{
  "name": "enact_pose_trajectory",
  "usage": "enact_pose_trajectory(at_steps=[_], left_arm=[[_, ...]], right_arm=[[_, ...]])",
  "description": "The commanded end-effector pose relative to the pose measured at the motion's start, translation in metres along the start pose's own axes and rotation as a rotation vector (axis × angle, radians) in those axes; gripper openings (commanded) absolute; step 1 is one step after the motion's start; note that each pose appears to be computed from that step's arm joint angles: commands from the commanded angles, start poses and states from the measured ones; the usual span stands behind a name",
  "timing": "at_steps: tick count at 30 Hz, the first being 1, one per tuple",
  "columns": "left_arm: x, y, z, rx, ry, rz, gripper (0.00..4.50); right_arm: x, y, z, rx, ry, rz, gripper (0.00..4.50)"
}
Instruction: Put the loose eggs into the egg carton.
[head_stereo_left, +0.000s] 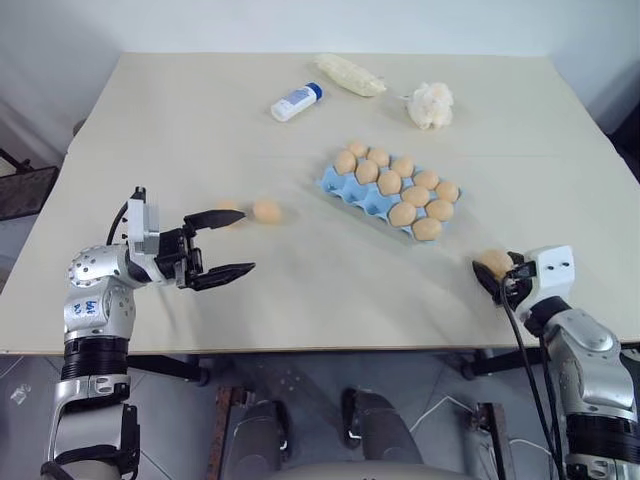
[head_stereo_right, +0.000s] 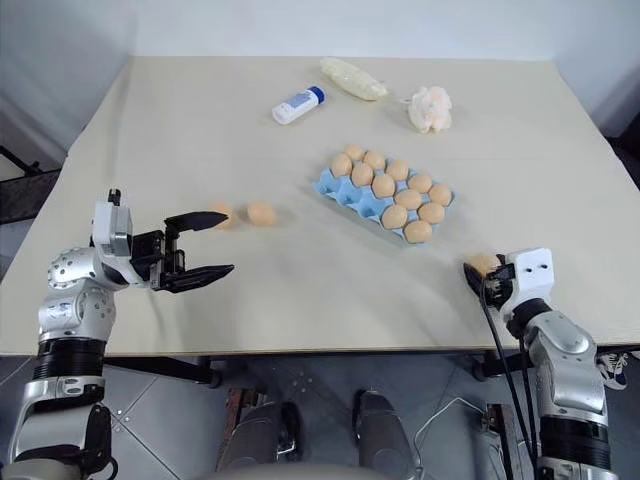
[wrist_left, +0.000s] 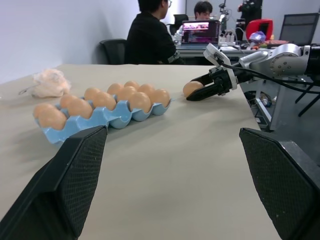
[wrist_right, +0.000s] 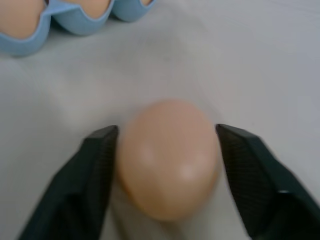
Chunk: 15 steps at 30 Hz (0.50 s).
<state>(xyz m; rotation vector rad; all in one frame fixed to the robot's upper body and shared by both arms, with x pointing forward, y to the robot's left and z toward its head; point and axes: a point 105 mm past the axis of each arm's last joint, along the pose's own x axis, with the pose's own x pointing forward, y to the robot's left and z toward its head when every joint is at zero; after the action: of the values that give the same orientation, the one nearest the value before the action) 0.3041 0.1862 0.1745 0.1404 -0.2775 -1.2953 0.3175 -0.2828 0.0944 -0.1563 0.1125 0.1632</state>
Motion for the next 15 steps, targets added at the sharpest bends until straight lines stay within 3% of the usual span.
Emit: enact_pose_trajectory(at_steps=[1, 7, 11, 15], left_arm=[[-0.001, -0.001, 0.012, 0.044, -0.020, 0.000, 4.50], [-0.003, -0.002, 0.012, 0.042, -0.018, 0.005, 4.50], [-0.003, 0.000, 0.012, 0.041, -0.017, 0.008, 4.50], [-0.002, 0.001, 0.012, 0.040, -0.020, 0.008, 4.50]], right_arm=[[-0.003, -0.006, 0.017, -0.004, -0.066, -0.023, 1.85], [0.000, 0.011, 0.070, 0.009, -0.180, 0.028, 1.71], [0.015, 0.045, 0.111, 0.006, -0.246, 0.109, 1.70], [0.038, 0.077, 0.133, -0.010, -0.262, 0.161, 1.70]])
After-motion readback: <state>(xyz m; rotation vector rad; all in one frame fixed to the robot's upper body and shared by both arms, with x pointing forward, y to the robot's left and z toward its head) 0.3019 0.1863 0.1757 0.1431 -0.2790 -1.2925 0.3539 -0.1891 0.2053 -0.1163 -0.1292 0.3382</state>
